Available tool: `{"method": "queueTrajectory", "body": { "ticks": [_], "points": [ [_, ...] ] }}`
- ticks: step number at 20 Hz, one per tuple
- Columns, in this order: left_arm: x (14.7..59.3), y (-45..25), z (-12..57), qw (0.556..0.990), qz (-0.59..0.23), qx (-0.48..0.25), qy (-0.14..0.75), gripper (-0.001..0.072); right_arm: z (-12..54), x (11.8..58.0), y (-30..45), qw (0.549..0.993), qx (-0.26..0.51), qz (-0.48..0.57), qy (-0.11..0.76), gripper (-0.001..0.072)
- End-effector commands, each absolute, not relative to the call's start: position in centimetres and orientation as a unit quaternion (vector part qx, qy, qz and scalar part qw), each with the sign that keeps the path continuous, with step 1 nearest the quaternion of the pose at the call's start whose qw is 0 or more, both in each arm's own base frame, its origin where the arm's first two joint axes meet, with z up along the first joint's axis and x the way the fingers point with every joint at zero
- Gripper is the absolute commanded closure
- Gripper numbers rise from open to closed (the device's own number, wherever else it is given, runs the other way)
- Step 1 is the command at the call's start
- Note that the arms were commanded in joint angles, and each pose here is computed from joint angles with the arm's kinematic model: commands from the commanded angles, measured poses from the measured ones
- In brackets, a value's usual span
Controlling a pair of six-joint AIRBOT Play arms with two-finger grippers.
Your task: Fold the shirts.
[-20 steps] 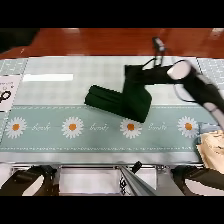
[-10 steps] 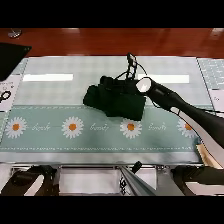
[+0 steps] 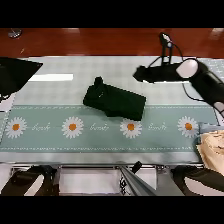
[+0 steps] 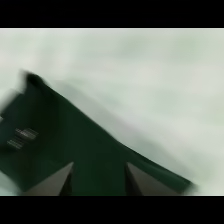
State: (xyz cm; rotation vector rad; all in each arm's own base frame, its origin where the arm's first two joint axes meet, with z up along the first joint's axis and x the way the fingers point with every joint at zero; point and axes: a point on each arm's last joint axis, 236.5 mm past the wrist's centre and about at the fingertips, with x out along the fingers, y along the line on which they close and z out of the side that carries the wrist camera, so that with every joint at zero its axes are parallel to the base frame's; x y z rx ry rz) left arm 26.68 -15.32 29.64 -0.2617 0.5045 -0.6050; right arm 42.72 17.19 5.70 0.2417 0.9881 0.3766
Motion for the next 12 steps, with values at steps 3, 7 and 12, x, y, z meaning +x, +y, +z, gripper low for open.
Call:
{"method": "queueTrajectory", "body": {
  "ticks": [3,7,12],
  "points": [
    [27.2,-14.3,28.7,0.923,-0.272,-0.107,0.251,0.0684,-2.1,33.7,6.3,0.747,0.113,0.107,0.646,0.0127],
    [27.3,-14.0,28.6,0.925,-0.267,-0.102,0.252,0.0683,-3.5,36.1,11.3,0.744,0.319,0.14,0.57,0.0104],
    [27.3,-14.0,28.5,0.924,-0.267,-0.102,0.254,0.0683,-7.3,36.4,17.1,0.706,0.367,0.153,0.586,0.0104]
  ]
}}
